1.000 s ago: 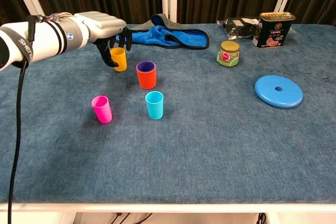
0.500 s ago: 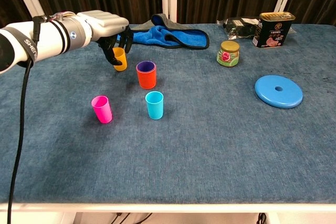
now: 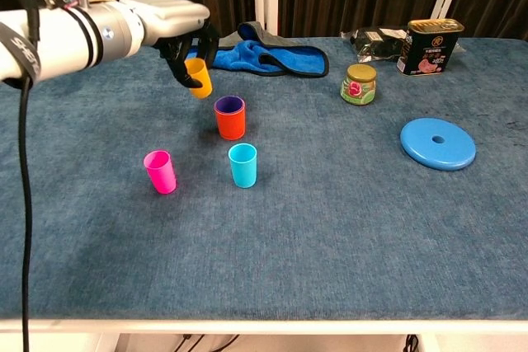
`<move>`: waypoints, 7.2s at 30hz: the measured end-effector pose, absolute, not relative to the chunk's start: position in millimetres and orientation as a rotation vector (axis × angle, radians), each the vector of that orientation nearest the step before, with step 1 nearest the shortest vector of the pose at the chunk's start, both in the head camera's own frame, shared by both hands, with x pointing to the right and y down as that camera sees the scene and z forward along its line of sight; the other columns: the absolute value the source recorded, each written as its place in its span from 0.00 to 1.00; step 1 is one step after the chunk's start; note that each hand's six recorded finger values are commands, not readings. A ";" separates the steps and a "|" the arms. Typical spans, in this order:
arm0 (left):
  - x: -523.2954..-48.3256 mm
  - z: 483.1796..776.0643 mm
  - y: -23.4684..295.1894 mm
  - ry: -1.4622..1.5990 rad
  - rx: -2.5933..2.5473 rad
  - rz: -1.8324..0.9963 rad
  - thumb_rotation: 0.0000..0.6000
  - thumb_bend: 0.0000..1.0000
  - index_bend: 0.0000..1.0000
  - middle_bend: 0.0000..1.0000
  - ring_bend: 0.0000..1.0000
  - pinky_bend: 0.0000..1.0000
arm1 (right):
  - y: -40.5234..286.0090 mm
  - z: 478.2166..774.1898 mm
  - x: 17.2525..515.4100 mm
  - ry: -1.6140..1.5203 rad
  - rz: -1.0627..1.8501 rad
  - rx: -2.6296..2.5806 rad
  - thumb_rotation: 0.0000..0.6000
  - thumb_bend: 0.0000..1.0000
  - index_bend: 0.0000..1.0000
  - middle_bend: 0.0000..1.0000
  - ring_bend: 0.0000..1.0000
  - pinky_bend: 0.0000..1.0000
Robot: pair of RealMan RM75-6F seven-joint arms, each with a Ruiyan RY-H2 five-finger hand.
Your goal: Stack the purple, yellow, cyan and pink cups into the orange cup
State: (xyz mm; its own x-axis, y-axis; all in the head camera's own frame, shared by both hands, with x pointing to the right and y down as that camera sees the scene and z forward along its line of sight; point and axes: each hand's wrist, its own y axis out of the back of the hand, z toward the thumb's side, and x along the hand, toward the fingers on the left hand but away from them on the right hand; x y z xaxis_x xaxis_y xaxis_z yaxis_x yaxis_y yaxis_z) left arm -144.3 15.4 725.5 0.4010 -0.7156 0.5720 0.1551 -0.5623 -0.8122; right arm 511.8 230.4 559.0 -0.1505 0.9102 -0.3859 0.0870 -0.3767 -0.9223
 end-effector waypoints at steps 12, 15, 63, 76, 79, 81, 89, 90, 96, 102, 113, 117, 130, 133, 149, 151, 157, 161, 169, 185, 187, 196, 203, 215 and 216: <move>-110.6 669.1 39.7 0.477 -1.866 -1.168 1.00 0.28 0.50 0.53 0.51 0.62 | 234.4 558.1 507.9 -1.159 1.591 -1.462 1.00 0.17 0.00 0.00 0.00 0.00; -107.8 672.6 42.7 0.477 -1.872 -1.170 1.00 0.28 0.50 0.53 0.51 0.62 | 235.2 558.0 509.3 -1.163 1.592 -1.460 1.00 0.17 0.00 0.00 0.00 0.00; -92.9 639.0 135.2 0.263 -1.863 -0.948 1.00 0.21 0.29 0.37 0.30 0.52 | 233.8 555.8 508.1 -1.168 1.571 -1.483 1.00 0.17 0.00 0.00 0.00 0.00; -78.4 672.0 152.0 0.217 -1.840 -0.924 1.00 0.21 0.27 0.33 0.29 0.51 | 238.5 554.3 513.9 -1.178 1.577 -1.483 1.00 0.17 0.00 0.00 0.00 0.00; -75.8 673.1 147.8 0.239 -1.828 -0.911 1.00 0.21 0.27 0.33 0.28 0.50 | 238.4 555.3 515.0 -1.176 1.582 -1.485 1.00 0.17 0.00 0.00 0.00 0.00; -76.2 675.9 145.6 0.242 -1.825 -0.917 1.00 0.21 0.27 0.32 0.28 0.50 | 238.4 556.3 516.1 -1.176 1.587 -1.487 1.00 0.17 0.00 0.00 0.00 0.00; -82.4 701.1 144.7 0.208 -1.864 -0.994 1.00 0.21 0.27 0.32 0.28 0.50 | 238.6 558.3 518.5 -1.178 1.594 -1.489 1.00 0.17 0.00 0.00 0.00 0.00; -82.7 703.0 144.9 0.206 -1.868 -1.000 1.00 0.21 0.28 0.33 0.28 0.50 | 238.7 558.5 519.0 -1.178 1.596 -1.489 1.00 0.17 0.00 0.00 0.00 0.00; -84.1 711.4 143.2 0.204 -1.874 -1.029 1.00 0.21 0.35 0.36 0.33 0.53 | 238.8 559.7 520.5 -1.178 1.600 -1.492 1.00 0.17 0.00 0.00 0.00 0.00; -84.0 716.6 146.8 0.189 -1.884 -1.040 1.00 0.21 0.40 0.42 0.41 0.58 | 239.3 561.8 522.0 -1.177 1.606 -1.495 1.00 0.17 0.00 0.00 0.00 0.00; -80.5 720.2 146.1 0.186 -1.892 -1.035 1.00 0.23 0.48 0.50 0.53 0.63 | 238.8 561.4 522.2 -1.176 1.606 -1.494 1.00 0.17 0.00 0.00 0.00 0.00; -79.5 720.3 146.2 0.184 -1.897 -1.032 1.00 0.25 0.52 0.54 0.56 0.66 | 238.2 561.7 522.2 -1.177 1.606 -1.494 1.00 0.17 0.00 0.00 0.00 0.00; -103.5 666.2 116.2 0.363 -1.882 -1.026 1.00 0.26 0.52 0.54 0.56 0.66 | 237.8 560.6 524.3 -1.178 1.610 -1.492 1.00 0.17 0.00 0.00 0.00 0.00; -114.2 652.2 95.4 0.448 -1.840 -1.045 1.00 0.26 0.52 0.54 0.56 0.66 | 237.6 561.4 522.4 -1.173 1.609 -1.497 1.00 0.17 0.00 0.00 0.00 0.00; -111.9 688.7 62.9 0.526 -1.910 -1.159 1.00 0.26 0.50 0.52 0.56 0.66 | 234.3 558.2 516.6 -1.165 1.600 -1.492 1.00 0.17 0.00 0.00 0.00 0.00; -106.2 690.8 60.0 0.531 -1.920 -1.153 1.00 0.26 0.50 0.52 0.56 0.66 | 234.2 558.4 517.0 -1.166 1.603 -1.492 1.00 0.17 0.00 0.00 0.00 0.00; -98.5 697.3 53.2 0.536 -1.922 -1.151 1.00 0.26 0.50 0.52 0.56 0.66 | 234.8 560.0 518.7 -1.164 1.614 -1.492 1.00 0.17 0.00 0.00 0.00 0.00; -99.9 705.0 48.7 0.537 -1.906 -1.169 1.00 0.26 0.50 0.52 0.56 0.66 | 234.8 558.8 519.3 -1.169 1.611 -1.490 1.00 0.17 0.00 0.00 0.00 0.00; -105.4 714.8 48.4 0.526 -1.904 -1.201 1.00 0.26 0.50 0.52 0.56 0.66 | 235.5 560.4 523.0 -1.171 1.622 -1.490 1.00 0.17 0.00 0.00 0.00 0.00; -107.8 712.4 51.4 0.503 -1.871 -1.191 1.00 0.22 0.18 0.25 0.26 0.48 | 235.4 560.7 522.5 -1.166 1.624 -1.491 1.00 0.17 0.00 0.00 0.00 0.00; -109.0 708.5 52.4 0.502 -1.869 -1.186 1.00 0.22 0.18 0.25 0.26 0.48 | 235.1 561.2 521.8 -1.165 1.623 -1.495 1.00 0.17 0.00 0.00 0.00 0.00; -135.3 679.5 77.0 0.454 -1.883 -1.206 1.00 0.20 0.21 0.29 0.29 0.49 | 234.5 563.4 520.7 -1.148 1.631 -1.507 1.00 0.17 0.00 0.00 0.00 0.00; -178.6 664.7 115.8 0.347 -1.826 -1.281 1.00 0.18 0.21 0.30 0.29 0.50 | 232.3 562.4 513.9 -1.133 1.618 -1.514 1.00 0.17 0.00 0.00 0.00 0.00; -202.0 673.9 156.2 0.313 -1.865 -1.307 1.00 0.18 0.17 0.30 0.32 0.53 | 232.5 565.6 505.4 -1.104 1.627 -1.523 1.00 0.17 0.00 0.00 0.00 0.00; -200.6 675.8 157.5 0.316 -1.868 -1.299 1.00 0.18 0.17 0.30 0.32 0.53 | 232.7 565.8 504.9 -1.101 1.628 -1.524 1.00 0.17 0.00 0.00 0.00 0.00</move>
